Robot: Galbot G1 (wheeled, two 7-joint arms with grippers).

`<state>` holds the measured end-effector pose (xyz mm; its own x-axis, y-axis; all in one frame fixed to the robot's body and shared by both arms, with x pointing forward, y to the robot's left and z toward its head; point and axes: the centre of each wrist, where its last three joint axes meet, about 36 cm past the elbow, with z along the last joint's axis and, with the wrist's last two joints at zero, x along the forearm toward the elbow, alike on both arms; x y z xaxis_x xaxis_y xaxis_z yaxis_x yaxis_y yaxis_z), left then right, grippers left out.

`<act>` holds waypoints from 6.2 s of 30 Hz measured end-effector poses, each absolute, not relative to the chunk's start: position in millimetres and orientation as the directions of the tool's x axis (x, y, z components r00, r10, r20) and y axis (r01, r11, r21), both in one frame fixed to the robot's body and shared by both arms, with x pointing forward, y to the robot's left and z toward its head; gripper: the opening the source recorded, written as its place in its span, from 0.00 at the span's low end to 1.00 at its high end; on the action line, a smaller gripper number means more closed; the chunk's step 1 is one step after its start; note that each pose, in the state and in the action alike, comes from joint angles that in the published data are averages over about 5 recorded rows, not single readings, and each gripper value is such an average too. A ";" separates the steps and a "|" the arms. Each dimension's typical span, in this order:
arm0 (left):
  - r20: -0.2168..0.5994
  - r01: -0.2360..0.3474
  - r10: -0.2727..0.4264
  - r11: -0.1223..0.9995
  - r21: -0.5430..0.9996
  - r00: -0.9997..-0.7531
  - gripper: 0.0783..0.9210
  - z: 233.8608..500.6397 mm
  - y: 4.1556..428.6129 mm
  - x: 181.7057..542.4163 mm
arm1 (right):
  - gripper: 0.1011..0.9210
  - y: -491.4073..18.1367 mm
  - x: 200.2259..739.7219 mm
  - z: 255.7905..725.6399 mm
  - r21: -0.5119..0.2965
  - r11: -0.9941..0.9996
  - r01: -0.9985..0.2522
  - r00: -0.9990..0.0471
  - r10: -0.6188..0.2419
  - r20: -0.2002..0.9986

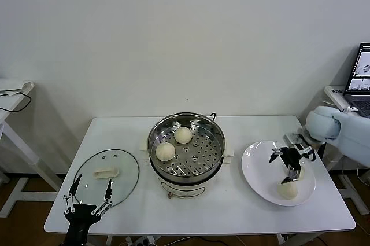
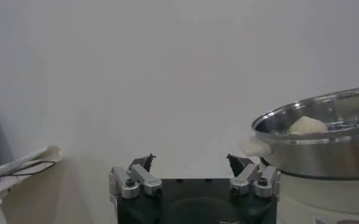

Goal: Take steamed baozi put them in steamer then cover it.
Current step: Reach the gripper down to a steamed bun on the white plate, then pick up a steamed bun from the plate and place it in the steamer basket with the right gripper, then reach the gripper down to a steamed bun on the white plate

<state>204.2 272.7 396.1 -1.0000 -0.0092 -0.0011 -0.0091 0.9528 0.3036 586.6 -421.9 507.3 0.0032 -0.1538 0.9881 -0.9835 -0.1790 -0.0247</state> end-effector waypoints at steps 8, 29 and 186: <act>0.007 -0.008 -0.011 0.953 0.303 -1.000 0.88 393.9 272.5 202.7 | 0.88 -430.7 580.9 484.2 -0.007 -0.162 -0.987 0.014 -0.129 0.992; 0.017 -0.005 -0.010 0.953 0.302 -1.000 0.88 389.7 272.1 202.3 | 0.79 -439.6 572.3 466.2 0.008 -0.139 -0.990 0.022 -0.095 0.995; -0.010 -0.032 -0.030 0.949 0.313 -1.000 0.88 394.4 279.4 203.4 | 0.65 -503.6 620.0 469.4 -0.090 0.050 -0.995 -0.094 -0.080 0.992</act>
